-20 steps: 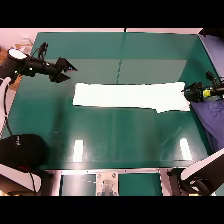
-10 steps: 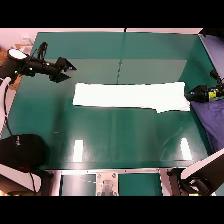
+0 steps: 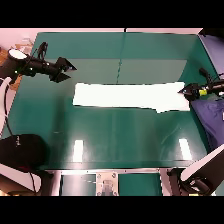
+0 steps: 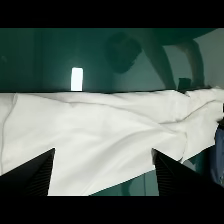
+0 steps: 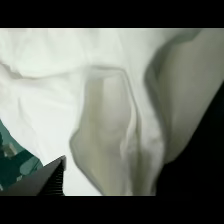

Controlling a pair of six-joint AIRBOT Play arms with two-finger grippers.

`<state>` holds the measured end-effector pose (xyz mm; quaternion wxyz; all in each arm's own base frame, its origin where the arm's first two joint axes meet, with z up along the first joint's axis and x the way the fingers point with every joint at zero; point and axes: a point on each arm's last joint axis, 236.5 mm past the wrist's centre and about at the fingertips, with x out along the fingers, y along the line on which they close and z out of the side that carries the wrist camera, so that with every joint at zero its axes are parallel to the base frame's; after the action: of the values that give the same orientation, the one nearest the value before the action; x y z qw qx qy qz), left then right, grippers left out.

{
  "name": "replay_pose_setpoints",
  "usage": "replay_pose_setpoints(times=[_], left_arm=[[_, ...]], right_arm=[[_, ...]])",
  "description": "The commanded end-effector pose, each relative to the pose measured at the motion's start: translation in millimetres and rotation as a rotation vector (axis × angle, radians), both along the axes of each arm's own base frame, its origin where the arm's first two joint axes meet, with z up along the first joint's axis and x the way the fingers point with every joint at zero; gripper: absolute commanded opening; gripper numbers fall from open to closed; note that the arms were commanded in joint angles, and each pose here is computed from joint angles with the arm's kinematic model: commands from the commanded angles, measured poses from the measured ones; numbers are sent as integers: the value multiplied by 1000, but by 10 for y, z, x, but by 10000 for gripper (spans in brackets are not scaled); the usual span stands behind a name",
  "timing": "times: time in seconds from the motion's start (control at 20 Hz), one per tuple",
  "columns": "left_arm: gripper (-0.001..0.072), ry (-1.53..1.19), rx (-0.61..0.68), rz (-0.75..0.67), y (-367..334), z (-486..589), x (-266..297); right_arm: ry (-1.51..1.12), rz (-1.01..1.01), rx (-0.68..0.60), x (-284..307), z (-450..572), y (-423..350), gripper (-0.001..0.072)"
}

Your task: Fold the shirts.

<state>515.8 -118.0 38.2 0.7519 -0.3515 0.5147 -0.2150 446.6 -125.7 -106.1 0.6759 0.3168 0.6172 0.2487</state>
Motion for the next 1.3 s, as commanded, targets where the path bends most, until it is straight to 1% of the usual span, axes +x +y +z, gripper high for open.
replay_pose_setpoints(times=[0.0, 0.05, 0.1, 0.15, 0.4, 0.6, 0.8, 0.95, 1.0, 1.15, 1.25], left_arm=[[700, 0, 4, -18, -74, -5, -22], [437, -7, 9, -39, -147, -7, -42], [127, -33, 22, -77, -247, -6, -61], [22, -55, 31, -107, -372, -3, -74], [21, -185, 79, -191, -1250, -93, -35], [21, -213, 89, -235, -2220, -580, -176], [21, -264, 47, -223, -2970, -718, -303], [21, -274, 33, -276, -3368, -824, -440], [21, -253, 27, -287, -3453, -912, -488], [21, -171, -3, -308, -3642, -1137, -595], [21, -118, -55, -300, -3737, -1196, -616]], right_arm=[[1, -18, -33, 102, -112, 37, 282], [1, -19, -34, 110, -115, 46, 114], [12, -29, -33, 110, -113, 46, 15], [15, -30, -31, 107, -108, 49, 15], [11, -22, -34, 80, 212, 88, 13], [-65, -36, -74, 124, 976, 212, 13], [-143, -30, -72, 73, 1833, 618, 14], [-213, 23, -93, -11, 2322, 1041, 14], [-253, 52, -79, -39, 2491, 1215, 14], [-365, 151, 15, -159, 2975, 1797, 15], [-385, 197, 30, -204, 3051, 2032, 15]])
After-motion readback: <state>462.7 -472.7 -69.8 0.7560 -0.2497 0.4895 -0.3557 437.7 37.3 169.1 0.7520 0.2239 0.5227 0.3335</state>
